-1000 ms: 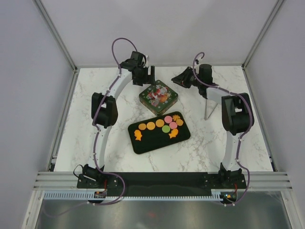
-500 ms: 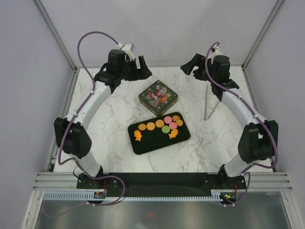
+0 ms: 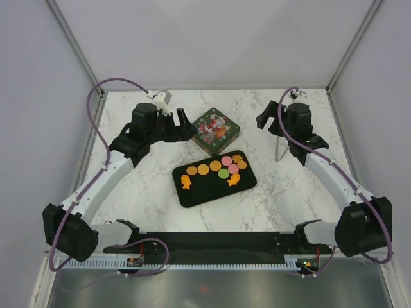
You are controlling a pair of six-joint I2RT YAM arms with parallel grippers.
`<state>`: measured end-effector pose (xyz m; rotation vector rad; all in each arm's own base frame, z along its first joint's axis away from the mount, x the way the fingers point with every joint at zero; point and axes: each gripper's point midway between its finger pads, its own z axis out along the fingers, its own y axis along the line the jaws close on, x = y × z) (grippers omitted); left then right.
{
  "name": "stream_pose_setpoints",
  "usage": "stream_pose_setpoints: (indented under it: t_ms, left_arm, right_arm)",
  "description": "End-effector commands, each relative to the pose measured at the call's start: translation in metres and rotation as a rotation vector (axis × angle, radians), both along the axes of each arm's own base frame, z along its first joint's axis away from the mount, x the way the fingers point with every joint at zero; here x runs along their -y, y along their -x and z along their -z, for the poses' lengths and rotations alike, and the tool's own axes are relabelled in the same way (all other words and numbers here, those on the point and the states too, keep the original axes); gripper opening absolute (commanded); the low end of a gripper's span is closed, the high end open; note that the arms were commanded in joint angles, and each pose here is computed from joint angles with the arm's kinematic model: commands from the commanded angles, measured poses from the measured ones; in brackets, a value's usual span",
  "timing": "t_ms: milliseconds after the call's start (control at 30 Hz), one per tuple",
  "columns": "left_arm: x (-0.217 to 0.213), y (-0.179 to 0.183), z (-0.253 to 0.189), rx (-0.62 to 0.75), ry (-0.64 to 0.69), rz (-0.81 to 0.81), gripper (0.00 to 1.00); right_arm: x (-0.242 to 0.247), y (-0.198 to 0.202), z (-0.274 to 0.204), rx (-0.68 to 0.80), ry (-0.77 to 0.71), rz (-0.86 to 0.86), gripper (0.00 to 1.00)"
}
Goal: Pack the cookies
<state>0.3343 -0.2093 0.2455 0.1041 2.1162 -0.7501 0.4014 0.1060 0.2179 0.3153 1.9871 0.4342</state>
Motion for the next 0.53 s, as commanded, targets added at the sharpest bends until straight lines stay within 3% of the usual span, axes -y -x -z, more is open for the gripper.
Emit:
stream_pose_setpoints:
  t_ms: [0, 500]
  left_arm:
    - [-0.005, 0.012, -0.022, 0.061, 0.027, 0.005, 0.91]
    - [-0.013, 0.036, -0.030, 0.094, -0.014, 0.069, 0.91]
  right_arm:
    - [0.017, 0.009, -0.001, 0.017, 0.075, 0.064, 0.98]
    - [0.022, 0.006, -0.032, 0.112, 0.069, 0.093, 0.98]
